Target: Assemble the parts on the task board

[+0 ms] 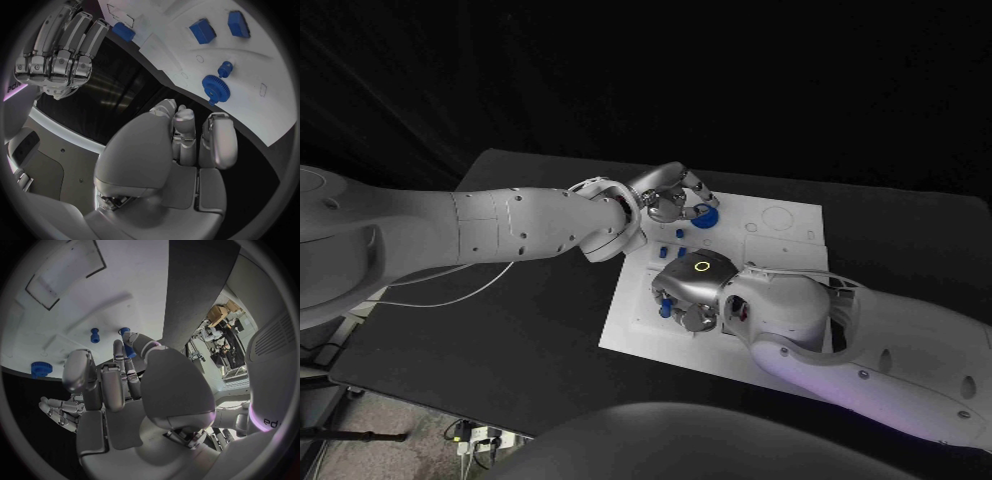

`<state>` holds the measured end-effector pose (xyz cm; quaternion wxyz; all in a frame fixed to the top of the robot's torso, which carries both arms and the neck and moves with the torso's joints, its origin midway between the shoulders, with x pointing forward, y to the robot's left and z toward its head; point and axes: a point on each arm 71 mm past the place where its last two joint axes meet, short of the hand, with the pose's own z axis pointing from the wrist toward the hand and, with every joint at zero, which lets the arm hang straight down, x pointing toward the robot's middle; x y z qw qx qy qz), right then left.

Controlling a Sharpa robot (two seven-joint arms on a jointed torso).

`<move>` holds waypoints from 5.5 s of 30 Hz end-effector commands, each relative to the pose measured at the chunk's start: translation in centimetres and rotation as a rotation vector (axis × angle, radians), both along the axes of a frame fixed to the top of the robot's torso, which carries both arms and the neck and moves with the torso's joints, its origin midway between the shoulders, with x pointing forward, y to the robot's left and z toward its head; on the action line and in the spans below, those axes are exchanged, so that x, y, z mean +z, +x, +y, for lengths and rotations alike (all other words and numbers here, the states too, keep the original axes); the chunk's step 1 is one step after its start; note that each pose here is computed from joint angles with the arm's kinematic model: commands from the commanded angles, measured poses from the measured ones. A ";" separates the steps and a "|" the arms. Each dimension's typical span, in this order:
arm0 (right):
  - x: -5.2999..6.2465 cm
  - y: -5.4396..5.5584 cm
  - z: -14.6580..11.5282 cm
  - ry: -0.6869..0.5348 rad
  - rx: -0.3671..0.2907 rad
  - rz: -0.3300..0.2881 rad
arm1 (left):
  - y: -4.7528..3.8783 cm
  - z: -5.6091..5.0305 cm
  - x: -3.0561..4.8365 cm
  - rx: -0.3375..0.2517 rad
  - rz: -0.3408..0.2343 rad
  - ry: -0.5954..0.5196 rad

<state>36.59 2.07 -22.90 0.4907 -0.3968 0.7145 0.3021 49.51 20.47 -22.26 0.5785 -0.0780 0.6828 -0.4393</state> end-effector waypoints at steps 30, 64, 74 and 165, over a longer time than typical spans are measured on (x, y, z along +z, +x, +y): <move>-0.1 0.0 0.0 0.033 -0.003 -0.008 | -0.10 -0.3 -0.55 -0.017 0.036 0.005; -0.5 0.0 0.0 0.062 -0.015 -0.009 | -0.21 -0.3 -0.81 -0.017 0.048 0.007; -0.5 0.0 -0.1 0.061 -0.024 -0.016 | -0.23 -0.2 -0.91 -0.017 0.054 0.009; 4.3 2.7 -21.4 0.421 -0.361 0.051 | -1.58 -0.2 -1.73 -0.031 0.032 -0.028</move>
